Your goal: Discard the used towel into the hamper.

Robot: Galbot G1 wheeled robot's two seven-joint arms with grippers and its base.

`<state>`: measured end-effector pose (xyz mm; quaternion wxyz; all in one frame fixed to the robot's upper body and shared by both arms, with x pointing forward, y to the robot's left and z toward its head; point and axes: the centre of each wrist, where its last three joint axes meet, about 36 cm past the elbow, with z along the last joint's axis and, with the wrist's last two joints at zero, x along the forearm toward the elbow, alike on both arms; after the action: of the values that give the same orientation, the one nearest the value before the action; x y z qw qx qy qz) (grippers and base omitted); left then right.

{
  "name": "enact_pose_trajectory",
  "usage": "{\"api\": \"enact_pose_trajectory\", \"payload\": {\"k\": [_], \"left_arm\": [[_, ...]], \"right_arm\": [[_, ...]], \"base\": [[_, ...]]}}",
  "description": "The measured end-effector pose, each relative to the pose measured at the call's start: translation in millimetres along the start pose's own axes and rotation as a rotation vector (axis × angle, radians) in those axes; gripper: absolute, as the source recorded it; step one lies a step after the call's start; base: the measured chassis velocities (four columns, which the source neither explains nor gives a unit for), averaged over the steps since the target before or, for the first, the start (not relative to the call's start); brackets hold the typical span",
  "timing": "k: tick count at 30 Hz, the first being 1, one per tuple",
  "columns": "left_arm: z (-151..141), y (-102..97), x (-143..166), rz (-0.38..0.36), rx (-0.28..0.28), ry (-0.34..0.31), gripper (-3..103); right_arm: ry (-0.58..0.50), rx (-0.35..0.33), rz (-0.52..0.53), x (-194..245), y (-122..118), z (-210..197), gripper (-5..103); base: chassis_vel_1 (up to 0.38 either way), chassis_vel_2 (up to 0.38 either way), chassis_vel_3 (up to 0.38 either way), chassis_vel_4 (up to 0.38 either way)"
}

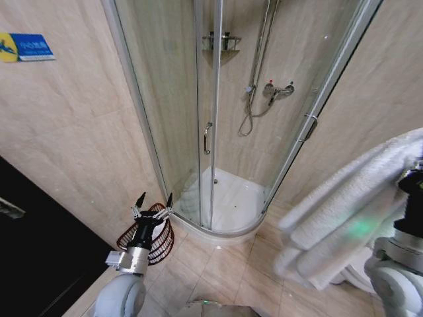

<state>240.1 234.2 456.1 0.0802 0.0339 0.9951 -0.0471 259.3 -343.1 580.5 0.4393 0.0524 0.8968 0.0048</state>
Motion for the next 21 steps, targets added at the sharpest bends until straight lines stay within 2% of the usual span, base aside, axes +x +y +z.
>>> {"api": "enact_pose_trajectory", "payload": {"k": [21], "left_arm": [[0.0,0.0,0.0,0.000,0.000,0.000,100]], "right_arm": [[-0.022,-0.007,-0.042,2.0,2.9,0.6,3]], "base": [[0.025,0.006,0.003,0.026]]}}
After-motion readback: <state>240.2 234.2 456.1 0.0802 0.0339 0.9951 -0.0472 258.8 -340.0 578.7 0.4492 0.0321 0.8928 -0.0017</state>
